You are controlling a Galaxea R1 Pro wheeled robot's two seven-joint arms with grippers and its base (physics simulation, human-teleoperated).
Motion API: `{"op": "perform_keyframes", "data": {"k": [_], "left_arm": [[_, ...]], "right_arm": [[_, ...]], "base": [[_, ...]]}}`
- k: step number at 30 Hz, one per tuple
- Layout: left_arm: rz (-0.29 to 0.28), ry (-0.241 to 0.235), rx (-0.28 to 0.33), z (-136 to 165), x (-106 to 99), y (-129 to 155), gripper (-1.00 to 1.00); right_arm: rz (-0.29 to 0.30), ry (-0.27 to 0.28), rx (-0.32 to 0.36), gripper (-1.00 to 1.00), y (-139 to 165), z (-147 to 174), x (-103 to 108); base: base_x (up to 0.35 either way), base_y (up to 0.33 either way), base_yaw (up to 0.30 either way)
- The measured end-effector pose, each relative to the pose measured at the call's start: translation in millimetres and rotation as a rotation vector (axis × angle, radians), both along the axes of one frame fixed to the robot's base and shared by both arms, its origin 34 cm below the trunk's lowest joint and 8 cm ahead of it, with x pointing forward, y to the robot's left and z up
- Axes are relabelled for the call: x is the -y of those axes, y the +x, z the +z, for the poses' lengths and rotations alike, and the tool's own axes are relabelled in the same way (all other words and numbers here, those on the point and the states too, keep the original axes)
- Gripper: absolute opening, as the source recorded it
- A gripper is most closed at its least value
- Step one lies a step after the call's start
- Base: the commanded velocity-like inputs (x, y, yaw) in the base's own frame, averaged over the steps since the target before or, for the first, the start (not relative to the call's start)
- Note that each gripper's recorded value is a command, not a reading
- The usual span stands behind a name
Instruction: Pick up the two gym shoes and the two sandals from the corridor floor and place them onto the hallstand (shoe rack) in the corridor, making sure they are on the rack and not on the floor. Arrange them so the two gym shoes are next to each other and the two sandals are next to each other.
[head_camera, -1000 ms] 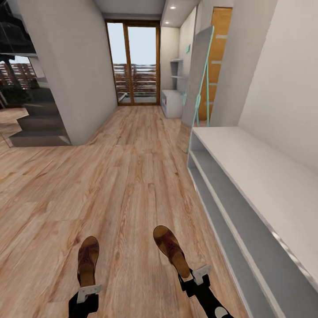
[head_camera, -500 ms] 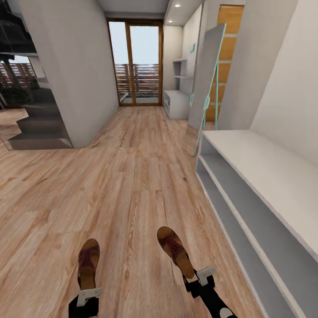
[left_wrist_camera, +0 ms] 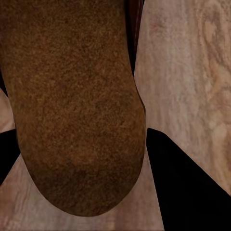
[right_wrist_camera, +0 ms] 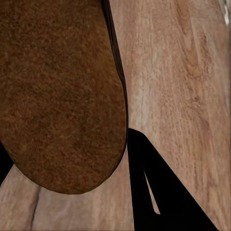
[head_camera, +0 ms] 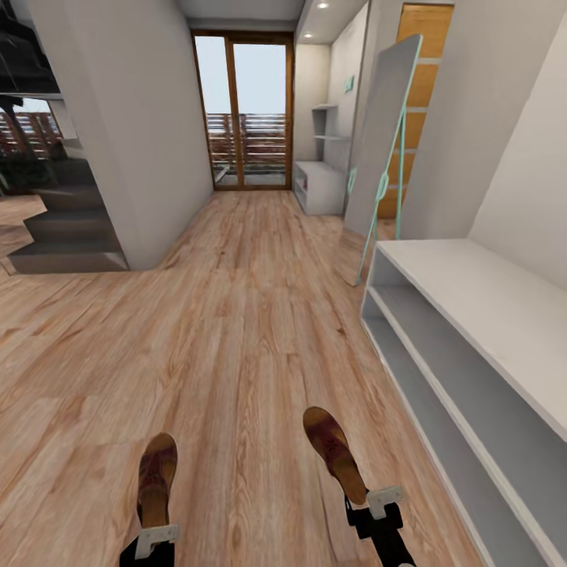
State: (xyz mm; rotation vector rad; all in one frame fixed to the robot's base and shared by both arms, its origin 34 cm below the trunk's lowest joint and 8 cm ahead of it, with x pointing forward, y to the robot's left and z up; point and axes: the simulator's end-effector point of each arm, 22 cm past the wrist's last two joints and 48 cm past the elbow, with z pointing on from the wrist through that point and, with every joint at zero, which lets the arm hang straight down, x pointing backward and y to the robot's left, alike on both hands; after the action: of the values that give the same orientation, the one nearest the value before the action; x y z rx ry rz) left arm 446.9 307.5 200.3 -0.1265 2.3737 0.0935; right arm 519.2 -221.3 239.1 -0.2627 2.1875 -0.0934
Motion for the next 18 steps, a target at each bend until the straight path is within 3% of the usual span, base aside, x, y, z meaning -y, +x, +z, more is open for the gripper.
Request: {"op": "perform_keyframes", "data": {"k": [15,18], "left_arm": [[-0.001,0.002,-0.01,-2,-1,-5,-1.0],[-0.005,-0.003,-0.014,-4,3,-7,-1.0]], "right_arm": [[-0.025,-0.008,-0.005,-1.0,-3,-2,4],[-0.031,-0.02,-0.049,-1.0,-19,-14,13]], "base": [[0.32,0.138,0.0],[0.32,0.138,0.0]]}}
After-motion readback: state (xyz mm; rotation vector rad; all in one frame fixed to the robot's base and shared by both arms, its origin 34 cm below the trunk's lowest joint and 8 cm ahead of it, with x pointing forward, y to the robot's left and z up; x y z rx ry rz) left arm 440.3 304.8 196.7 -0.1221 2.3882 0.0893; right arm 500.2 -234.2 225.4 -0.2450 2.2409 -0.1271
